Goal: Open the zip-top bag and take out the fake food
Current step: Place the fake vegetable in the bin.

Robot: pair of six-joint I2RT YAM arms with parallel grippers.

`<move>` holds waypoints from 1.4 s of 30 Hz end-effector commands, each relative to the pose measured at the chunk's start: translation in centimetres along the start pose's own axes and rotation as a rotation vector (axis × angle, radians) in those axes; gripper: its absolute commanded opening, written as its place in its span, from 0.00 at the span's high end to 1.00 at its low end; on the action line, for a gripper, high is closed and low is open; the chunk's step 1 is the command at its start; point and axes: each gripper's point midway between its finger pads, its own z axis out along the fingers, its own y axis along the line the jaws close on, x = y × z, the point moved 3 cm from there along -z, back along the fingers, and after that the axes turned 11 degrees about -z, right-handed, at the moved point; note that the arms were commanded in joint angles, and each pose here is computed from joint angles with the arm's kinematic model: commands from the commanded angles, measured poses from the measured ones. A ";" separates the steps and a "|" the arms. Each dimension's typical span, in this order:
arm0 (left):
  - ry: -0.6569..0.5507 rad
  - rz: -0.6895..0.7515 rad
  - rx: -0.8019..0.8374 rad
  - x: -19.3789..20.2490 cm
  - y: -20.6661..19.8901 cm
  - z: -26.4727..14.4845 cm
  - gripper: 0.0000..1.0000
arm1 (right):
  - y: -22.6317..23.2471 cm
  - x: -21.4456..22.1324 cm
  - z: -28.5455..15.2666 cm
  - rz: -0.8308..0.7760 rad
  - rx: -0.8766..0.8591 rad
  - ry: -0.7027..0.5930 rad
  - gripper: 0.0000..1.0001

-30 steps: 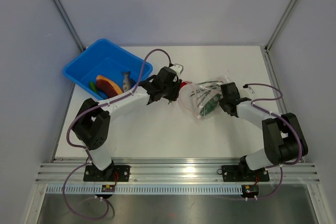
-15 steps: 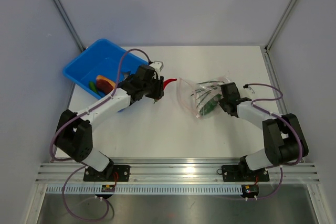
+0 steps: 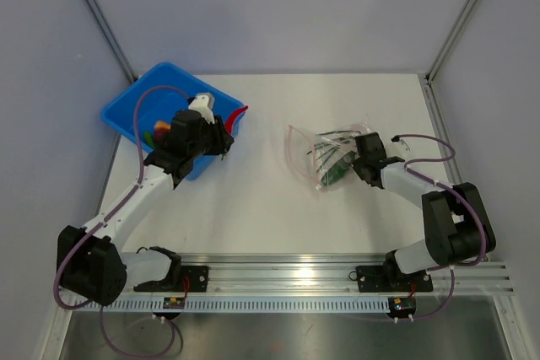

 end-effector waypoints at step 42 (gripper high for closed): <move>-0.414 -0.503 -0.322 -3.7 13.0 -1.9 0.51 | 1.3 -1.5 -0.8 0.025 -0.088 -0.028 1.00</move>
